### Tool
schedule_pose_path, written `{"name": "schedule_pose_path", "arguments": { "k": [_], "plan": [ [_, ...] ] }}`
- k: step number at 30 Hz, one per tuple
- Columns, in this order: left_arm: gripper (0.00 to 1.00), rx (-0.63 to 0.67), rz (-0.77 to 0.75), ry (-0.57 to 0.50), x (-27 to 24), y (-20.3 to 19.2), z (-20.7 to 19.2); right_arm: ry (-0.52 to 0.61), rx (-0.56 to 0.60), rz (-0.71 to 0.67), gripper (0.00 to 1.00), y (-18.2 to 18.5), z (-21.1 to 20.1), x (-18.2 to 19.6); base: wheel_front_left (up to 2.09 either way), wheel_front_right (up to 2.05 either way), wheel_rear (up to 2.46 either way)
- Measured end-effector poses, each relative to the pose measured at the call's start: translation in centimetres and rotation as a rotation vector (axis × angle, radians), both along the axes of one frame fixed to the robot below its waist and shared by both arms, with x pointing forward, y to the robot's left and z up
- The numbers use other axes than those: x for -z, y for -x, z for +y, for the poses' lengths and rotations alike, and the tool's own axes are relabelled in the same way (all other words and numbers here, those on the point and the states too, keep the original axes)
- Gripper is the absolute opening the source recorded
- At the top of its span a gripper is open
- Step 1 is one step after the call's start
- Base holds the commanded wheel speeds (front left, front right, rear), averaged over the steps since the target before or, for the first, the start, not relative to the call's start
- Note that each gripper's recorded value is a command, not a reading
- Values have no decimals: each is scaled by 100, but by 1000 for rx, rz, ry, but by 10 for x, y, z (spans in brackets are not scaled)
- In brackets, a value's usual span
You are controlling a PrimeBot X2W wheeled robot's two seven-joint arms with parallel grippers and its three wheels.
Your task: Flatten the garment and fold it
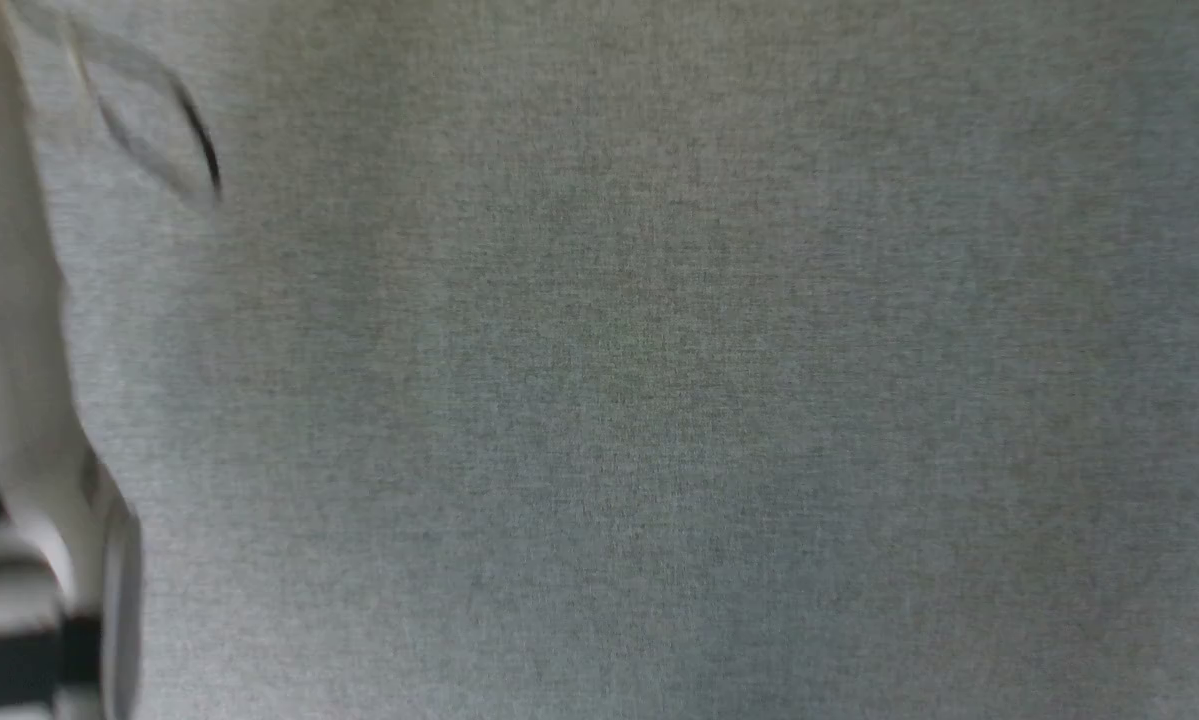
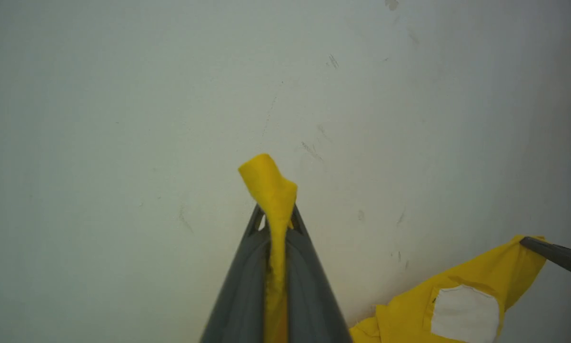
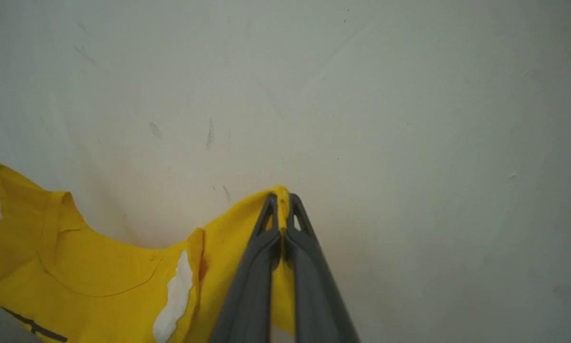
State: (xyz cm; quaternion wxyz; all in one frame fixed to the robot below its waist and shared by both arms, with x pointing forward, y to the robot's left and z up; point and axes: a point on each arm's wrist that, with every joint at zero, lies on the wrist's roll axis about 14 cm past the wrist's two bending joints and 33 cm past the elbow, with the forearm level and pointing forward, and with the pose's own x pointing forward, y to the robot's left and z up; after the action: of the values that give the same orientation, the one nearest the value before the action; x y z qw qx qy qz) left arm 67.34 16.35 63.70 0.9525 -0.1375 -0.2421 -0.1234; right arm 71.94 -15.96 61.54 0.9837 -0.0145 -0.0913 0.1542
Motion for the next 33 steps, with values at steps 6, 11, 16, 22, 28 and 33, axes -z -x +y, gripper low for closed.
{"name": "schedule_pose_path", "arguments": {
  "k": [6, 11, 16, 22, 28, 33],
  "plan": [
    [0, 43, 117, 21, 42, 63, -6, -73, -33, 92, 0, 58, -14, 34, 0, 0, 0],
    [0, 59, 250, 24, 82, 122, -12, -131, 5, 195, 0, 117, -31, 69, 0, 0, 0],
    [0, 63, 411, 71, 118, 173, -13, -203, 52, 310, 0, 175, -39, 98, 0, 0, 0],
    [0, 45, 601, 71, 163, 231, -8, -277, 114, 479, 0, 243, -41, 137, 0, 0, 0],
    [0, 92, 733, 71, 191, 290, -15, -304, 178, 588, 0, 301, -53, 155, 0, 0, 0],
    [0, 129, 771, 39, 197, 331, -16, -339, 227, 662, 0, 345, -66, 163, 0, 0, 0]
  ]
}}
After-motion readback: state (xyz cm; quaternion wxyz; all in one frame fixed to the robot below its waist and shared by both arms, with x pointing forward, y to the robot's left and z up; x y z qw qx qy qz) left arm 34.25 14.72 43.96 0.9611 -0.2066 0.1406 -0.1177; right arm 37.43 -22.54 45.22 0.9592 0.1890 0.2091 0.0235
